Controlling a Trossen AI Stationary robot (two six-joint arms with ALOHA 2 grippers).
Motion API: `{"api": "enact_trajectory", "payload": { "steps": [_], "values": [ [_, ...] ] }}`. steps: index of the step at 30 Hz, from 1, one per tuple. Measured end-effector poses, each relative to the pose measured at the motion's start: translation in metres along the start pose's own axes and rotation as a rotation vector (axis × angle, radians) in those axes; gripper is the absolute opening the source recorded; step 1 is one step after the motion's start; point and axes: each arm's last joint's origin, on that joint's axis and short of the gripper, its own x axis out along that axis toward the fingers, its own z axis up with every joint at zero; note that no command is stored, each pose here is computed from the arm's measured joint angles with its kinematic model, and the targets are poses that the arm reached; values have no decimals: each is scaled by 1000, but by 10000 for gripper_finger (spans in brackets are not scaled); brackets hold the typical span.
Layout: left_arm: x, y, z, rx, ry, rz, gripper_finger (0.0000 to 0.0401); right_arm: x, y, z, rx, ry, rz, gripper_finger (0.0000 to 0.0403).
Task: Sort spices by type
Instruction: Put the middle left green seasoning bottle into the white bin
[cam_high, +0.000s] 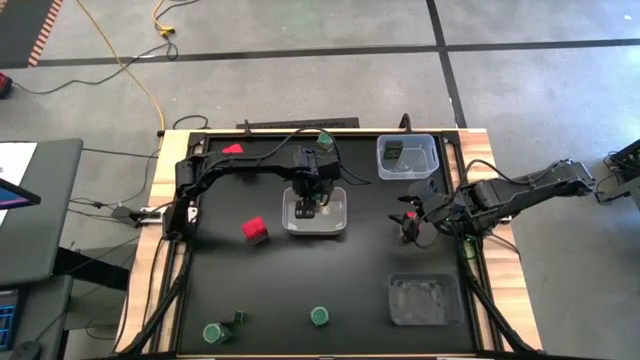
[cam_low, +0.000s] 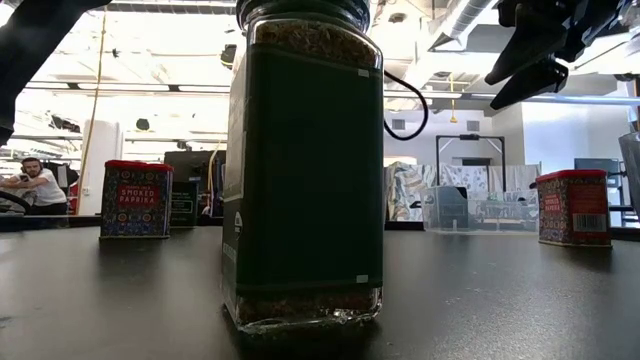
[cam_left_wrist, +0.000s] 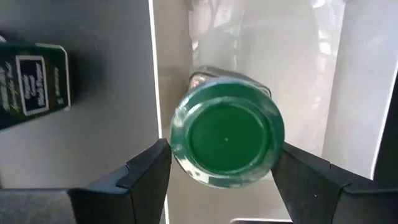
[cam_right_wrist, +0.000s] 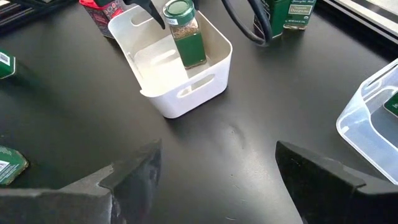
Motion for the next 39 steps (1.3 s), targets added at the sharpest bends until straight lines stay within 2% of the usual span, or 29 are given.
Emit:
{"api": "enact_trajectory", "payload": {
  "steps": [18,30,39],
  "values": [
    [0,-3,4,175,-26,13,258,0,0,0,0,0,0,340],
    [-1,-4,9,57,-80,25,258,0,0,0,0,0,0,340],
    [-1,-3,10,55,-86,26,258,0,0,0,0,0,0,340]
  ]
}}
